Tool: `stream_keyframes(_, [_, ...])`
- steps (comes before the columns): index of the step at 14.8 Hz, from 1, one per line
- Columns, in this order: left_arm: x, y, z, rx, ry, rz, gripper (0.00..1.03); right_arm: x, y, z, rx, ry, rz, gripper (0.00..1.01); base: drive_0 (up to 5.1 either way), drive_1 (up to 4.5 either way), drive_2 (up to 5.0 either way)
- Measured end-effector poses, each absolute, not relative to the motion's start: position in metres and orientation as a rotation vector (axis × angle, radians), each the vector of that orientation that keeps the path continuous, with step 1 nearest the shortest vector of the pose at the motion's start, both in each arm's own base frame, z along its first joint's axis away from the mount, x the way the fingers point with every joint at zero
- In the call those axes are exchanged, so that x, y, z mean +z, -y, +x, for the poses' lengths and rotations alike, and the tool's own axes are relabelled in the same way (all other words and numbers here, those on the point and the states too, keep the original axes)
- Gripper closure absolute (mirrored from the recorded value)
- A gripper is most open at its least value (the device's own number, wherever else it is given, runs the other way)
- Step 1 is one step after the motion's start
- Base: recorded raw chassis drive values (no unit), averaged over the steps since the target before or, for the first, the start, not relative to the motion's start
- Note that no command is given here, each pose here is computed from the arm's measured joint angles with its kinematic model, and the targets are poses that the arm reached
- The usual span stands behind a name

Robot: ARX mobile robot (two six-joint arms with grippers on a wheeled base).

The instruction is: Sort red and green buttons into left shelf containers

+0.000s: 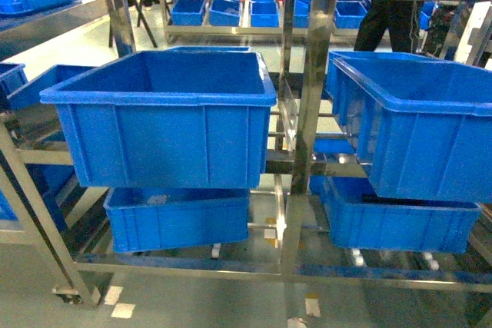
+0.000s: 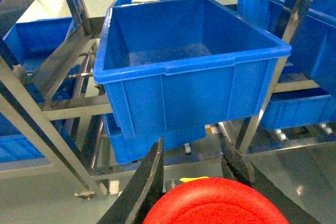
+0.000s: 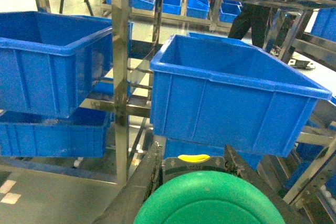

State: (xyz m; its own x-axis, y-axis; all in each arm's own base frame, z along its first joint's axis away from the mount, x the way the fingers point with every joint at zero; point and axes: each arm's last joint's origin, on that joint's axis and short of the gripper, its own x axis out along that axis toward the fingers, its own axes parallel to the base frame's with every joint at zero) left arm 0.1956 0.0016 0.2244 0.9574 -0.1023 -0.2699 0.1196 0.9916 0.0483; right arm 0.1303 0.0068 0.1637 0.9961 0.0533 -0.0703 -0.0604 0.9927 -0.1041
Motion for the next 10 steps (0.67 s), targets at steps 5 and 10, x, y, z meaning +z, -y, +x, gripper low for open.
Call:
stream_keyframes(5, [0.224,-0.0016,0.1957,-0.111,-0.273,0.064,0.74,0.1637,-0.0068,0.1303,0.057,-0.068,-0.106,0.73,0.0,0.0,0.0])
stream_keyframes(10, [0.2244,-0.0017,0.1959,-0.111,-0.269,0.065,0.74,0.1637,-0.0067,0.1303,0.056,-0.068,-0.106,0.73,0.0,0.0,0.0])
